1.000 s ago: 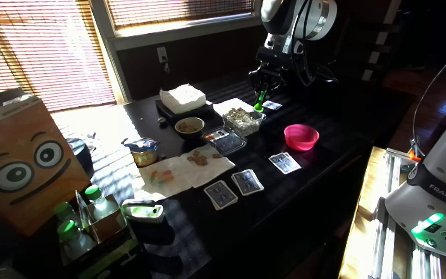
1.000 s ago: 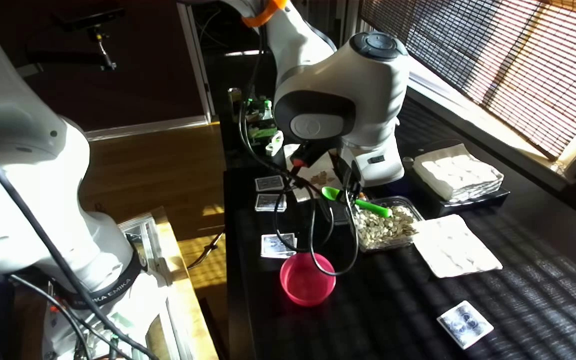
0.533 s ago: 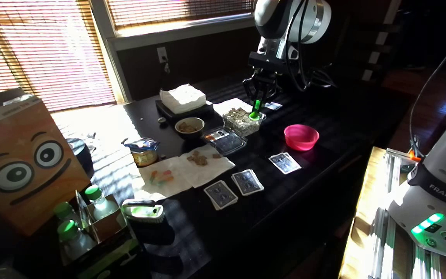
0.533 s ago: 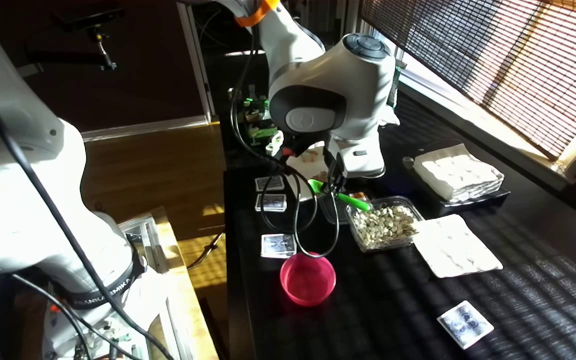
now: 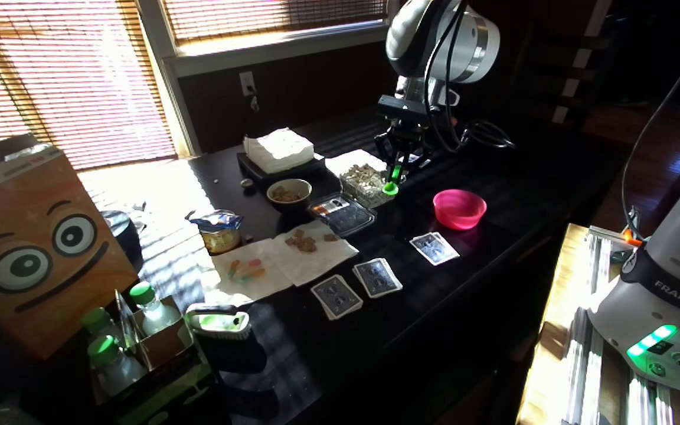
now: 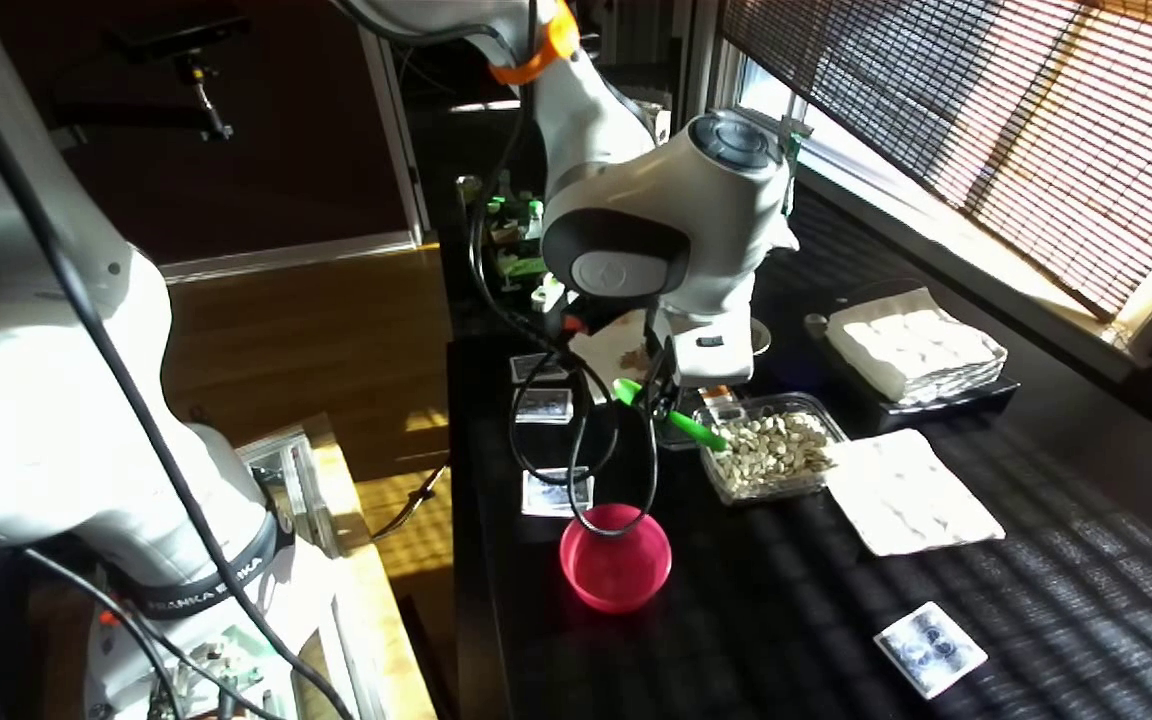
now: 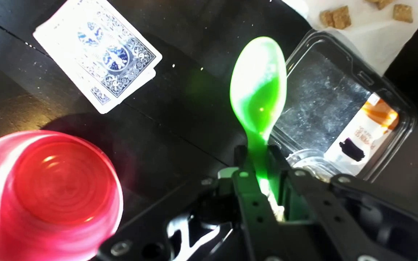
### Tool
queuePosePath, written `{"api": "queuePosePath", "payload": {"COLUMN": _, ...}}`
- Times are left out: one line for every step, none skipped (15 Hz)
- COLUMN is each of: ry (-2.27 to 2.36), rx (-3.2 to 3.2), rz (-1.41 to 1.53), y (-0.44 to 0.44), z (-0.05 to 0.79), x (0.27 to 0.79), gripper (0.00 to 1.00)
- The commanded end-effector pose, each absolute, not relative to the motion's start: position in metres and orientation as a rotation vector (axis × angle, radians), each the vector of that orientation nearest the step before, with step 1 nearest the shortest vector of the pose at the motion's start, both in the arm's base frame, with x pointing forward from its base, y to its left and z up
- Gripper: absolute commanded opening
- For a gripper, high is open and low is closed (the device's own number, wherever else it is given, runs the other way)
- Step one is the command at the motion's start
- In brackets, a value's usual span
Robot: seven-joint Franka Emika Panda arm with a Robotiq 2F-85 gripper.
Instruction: Place some grains on the spoon, empty them into the container with grains and then place the spoon back
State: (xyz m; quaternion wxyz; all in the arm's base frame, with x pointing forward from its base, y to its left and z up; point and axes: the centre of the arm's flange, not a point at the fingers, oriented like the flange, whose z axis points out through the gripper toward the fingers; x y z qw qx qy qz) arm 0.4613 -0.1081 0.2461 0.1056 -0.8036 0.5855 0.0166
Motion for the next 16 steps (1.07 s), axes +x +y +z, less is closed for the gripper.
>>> {"api": "queuePosePath", "payload": {"ry": 1.806, "rx": -2.301, "rz": 0.044, "y": -0.112, "z": 0.220, "x": 0.461, "gripper": 0.04}}
{"api": "queuePosePath", "payload": {"ry": 1.825, "rx": -2.288, "rz": 0.049, "y": -0.113, "z": 0.215, "x": 0.460, "gripper": 0.04}}
{"api": "queuePosePath", "payload": {"ry": 1.840, "rx": -2.279, "rz": 0.048, "y": -0.113, "z": 0.210, "x": 0.460, "gripper": 0.04}}
{"api": "queuePosePath", "payload": {"ry": 1.850, "rx": -2.269, "rz": 0.042, "y": -0.114, "z": 0.205, "x": 0.459, "gripper": 0.04}}
{"api": "queuePosePath", "payload": {"ry": 1.865, "rx": -2.267, "rz": 0.044, "y": -0.115, "z": 0.201, "x": 0.459, "gripper": 0.04}}
{"api": "queuePosePath", "payload": {"ry": 1.872, "rx": -2.266, "rz": 0.038, "y": -0.115, "z": 0.196, "x": 0.458, "gripper": 0.04}}
{"api": "queuePosePath", "payload": {"ry": 1.876, "rx": -2.273, "rz": 0.042, "y": -0.116, "z": 0.193, "x": 0.458, "gripper": 0.04}}
{"api": "queuePosePath", "payload": {"ry": 1.881, "rx": -2.275, "rz": 0.049, "y": -0.115, "z": 0.189, "x": 0.457, "gripper": 0.04}}
{"api": "queuePosePath", "payload": {"ry": 1.888, "rx": -2.276, "rz": 0.056, "y": -0.115, "z": 0.186, "x": 0.456, "gripper": 0.04}}
{"api": "queuePosePath", "payload": {"ry": 1.909, "rx": -2.268, "rz": 0.057, "y": -0.114, "z": 0.183, "x": 0.456, "gripper": 0.04}}
{"api": "queuePosePath", "payload": {"ry": 1.916, "rx": -2.264, "rz": 0.066, "y": -0.113, "z": 0.181, "x": 0.455, "gripper": 0.04}}
{"api": "queuePosePath", "payload": {"ry": 1.929, "rx": -2.258, "rz": 0.073, "y": -0.113, "z": 0.179, "x": 0.454, "gripper": 0.04}}
{"api": "queuePosePath", "payload": {"ry": 1.936, "rx": -2.255, "rz": 0.074, "y": -0.112, "z": 0.177, "x": 0.454, "gripper": 0.04}}
{"api": "queuePosePath", "payload": {"ry": 1.940, "rx": -2.255, "rz": 0.079, "y": -0.112, "z": 0.175, "x": 0.454, "gripper": 0.04}}
{"api": "queuePosePath", "payload": {"ry": 1.942, "rx": -2.260, "rz": 0.076, "y": -0.111, "z": 0.173, "x": 0.454, "gripper": 0.04}}
{"api": "queuePosePath", "payload": {"ry": 1.942, "rx": -2.260, "rz": 0.078, "y": -0.110, "z": 0.171, "x": 0.454, "gripper": 0.04}}
